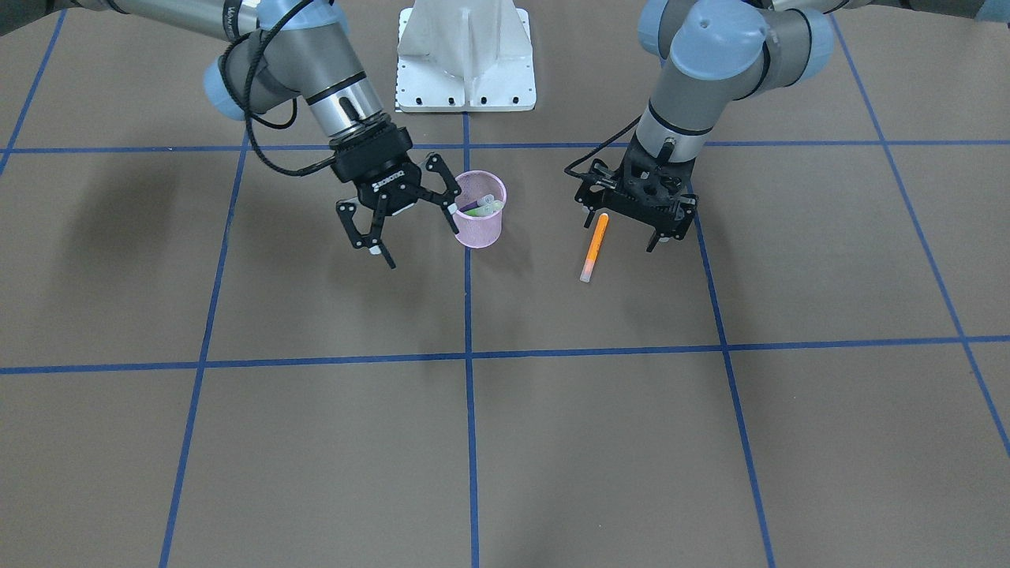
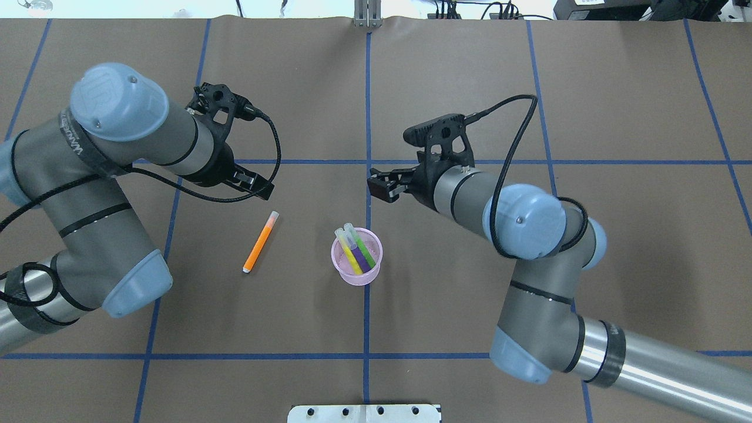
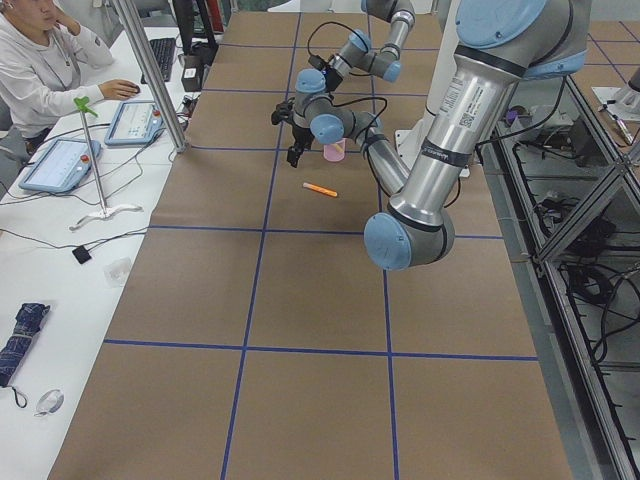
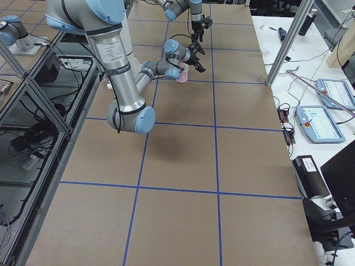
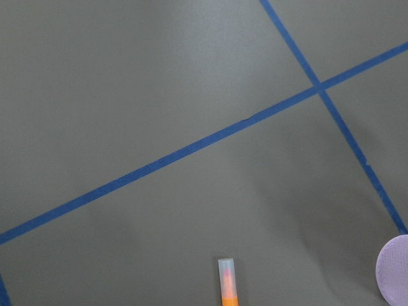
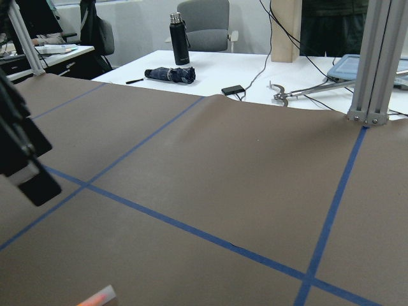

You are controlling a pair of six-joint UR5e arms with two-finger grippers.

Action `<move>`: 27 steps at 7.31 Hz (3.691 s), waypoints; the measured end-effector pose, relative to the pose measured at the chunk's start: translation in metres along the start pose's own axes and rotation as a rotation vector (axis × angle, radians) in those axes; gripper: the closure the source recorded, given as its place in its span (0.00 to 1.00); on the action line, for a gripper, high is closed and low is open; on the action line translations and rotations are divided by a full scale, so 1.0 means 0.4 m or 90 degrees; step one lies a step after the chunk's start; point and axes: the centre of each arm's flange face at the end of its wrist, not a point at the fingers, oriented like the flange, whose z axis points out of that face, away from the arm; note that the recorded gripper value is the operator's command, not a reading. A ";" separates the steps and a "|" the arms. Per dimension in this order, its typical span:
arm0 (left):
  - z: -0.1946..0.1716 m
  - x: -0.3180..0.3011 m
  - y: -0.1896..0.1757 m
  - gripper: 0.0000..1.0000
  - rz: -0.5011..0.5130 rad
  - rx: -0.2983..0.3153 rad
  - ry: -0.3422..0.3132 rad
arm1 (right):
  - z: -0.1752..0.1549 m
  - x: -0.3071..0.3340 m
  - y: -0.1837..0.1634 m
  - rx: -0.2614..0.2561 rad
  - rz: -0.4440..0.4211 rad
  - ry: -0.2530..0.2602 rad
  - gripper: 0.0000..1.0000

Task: Collect pens into pen holder
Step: 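Release the purple marker, withdraw right gripper while left gripper nears orange marker, then grasp the orange marker with the left gripper and lift it, then carry the orange marker with the left gripper into the pink cup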

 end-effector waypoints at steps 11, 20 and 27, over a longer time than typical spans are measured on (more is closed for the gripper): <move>0.280 0.081 0.110 0.58 -0.005 -0.020 0.012 | -0.281 0.858 -0.191 -0.310 0.050 0.130 0.01; 0.152 0.115 0.089 1.00 0.027 0.031 0.056 | -0.296 0.878 -0.197 -0.306 0.045 0.134 0.00; -0.068 0.212 0.072 1.00 0.207 0.450 0.381 | -0.341 1.021 -0.223 -0.312 0.015 0.135 0.00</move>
